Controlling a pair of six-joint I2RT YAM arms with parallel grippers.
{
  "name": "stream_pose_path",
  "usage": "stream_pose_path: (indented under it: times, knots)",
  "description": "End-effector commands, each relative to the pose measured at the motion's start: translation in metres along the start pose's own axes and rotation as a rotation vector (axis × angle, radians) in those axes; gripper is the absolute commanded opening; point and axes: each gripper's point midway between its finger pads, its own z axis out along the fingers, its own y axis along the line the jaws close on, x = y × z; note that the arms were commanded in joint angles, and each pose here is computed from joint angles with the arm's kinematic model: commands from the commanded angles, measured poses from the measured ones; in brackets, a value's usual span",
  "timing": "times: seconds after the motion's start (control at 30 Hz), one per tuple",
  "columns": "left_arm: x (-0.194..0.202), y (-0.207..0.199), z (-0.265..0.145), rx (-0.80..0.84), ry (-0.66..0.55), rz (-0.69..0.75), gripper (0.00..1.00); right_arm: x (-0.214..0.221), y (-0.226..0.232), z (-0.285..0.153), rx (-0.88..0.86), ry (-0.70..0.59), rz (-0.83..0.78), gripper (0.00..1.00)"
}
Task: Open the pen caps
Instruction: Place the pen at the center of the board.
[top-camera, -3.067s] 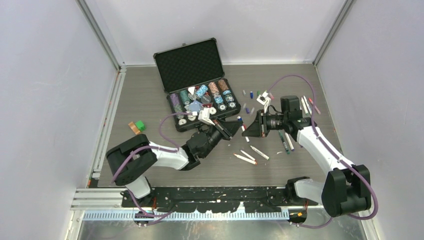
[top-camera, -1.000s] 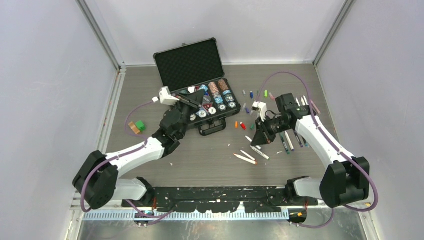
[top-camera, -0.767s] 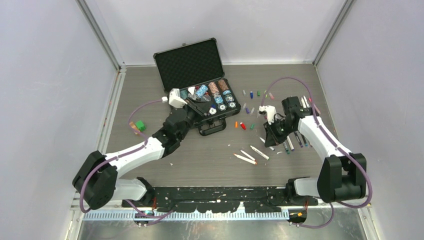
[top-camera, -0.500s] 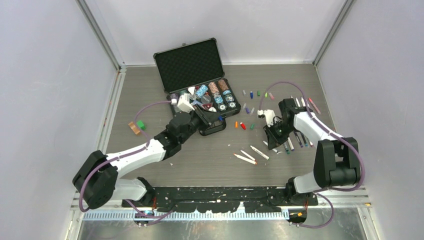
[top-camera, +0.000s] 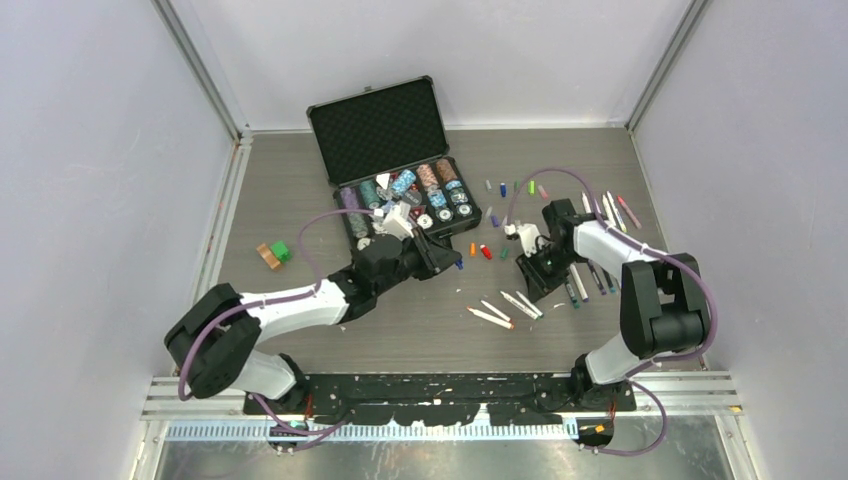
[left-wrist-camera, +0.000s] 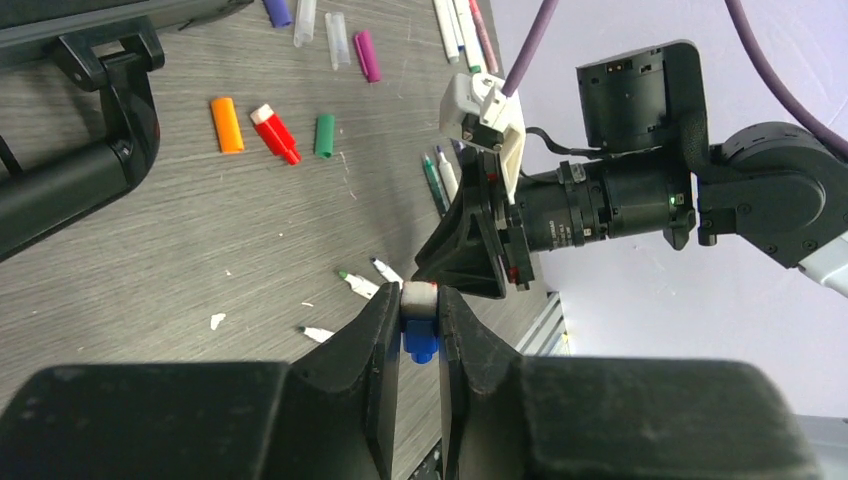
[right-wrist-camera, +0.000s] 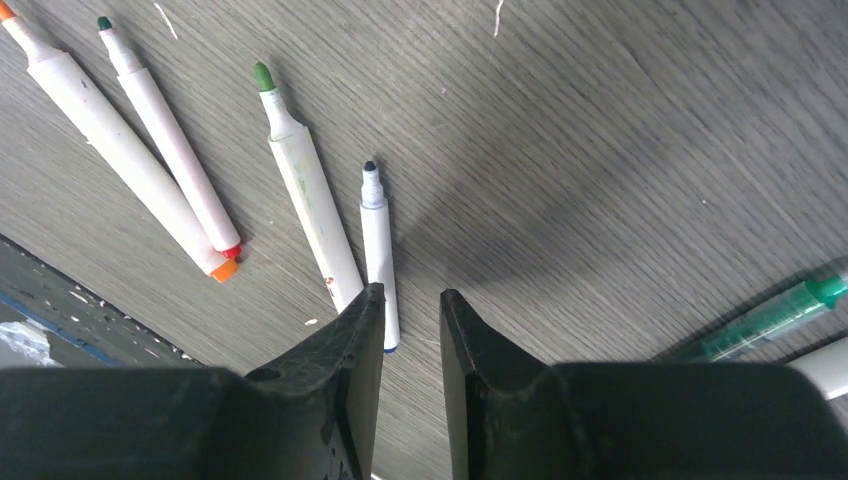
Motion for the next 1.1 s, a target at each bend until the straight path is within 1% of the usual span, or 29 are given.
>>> stream_pose_path:
  times: [0.0,0.1,0.2,0.3,0.37,0.43,0.47,0.57,0.63,0.77,0.9,1.03,1.07]
  knots:
    - [0.001,-0.015,0.002,0.062,-0.004,0.003,0.0,-0.015,-0.007,-0.006,0.04,-0.044,-0.005,0.33]
    - [0.007,-0.017,0.007,0.062,0.01,0.012,0.0,-0.021,-0.007,-0.017,0.066,-0.089,-0.015,0.33]
    - [0.021,-0.02,0.013,0.061,0.067,0.021,0.0,-0.03,-0.005,-0.037,0.094,-0.166,-0.026,0.34]
    - [0.032,-0.02,0.023,0.025,0.11,0.04,0.0,-0.038,-0.004,-0.065,0.123,-0.259,-0.014,0.33]
    - [0.04,-0.023,0.032,0.004,0.14,0.06,0.0,-0.042,-0.007,-0.085,0.136,-0.345,0.027,0.34]
    - [0.052,-0.016,0.044,-0.057,0.183,0.077,0.0,-0.04,-0.017,-0.106,0.163,-0.439,0.101,0.34]
    - [0.053,-0.013,0.051,-0.095,0.186,0.085,0.0,-0.038,-0.021,-0.113,0.181,-0.472,0.126,0.34]
    - [0.06,-0.005,0.069,-0.192,0.209,0.122,0.0,-0.031,-0.031,-0.125,0.238,-0.54,0.161,0.33]
    - [0.062,-0.005,0.084,-0.238,0.209,0.14,0.0,-0.027,-0.036,-0.129,0.27,-0.562,0.178,0.34]
    - [0.07,0.002,0.111,-0.331,0.239,0.173,0.0,-0.02,-0.046,-0.133,0.312,-0.561,0.209,0.34]
    - [0.073,-0.002,0.142,-0.333,0.249,0.219,0.0,-0.018,-0.048,-0.133,0.314,-0.564,0.218,0.35]
    - [0.082,0.009,0.167,-0.361,0.272,0.263,0.0,-0.017,-0.047,-0.133,0.306,-0.569,0.217,0.35]
    - [0.082,0.006,0.171,-0.357,0.272,0.27,0.0,-0.017,-0.047,-0.133,0.307,-0.57,0.216,0.35]
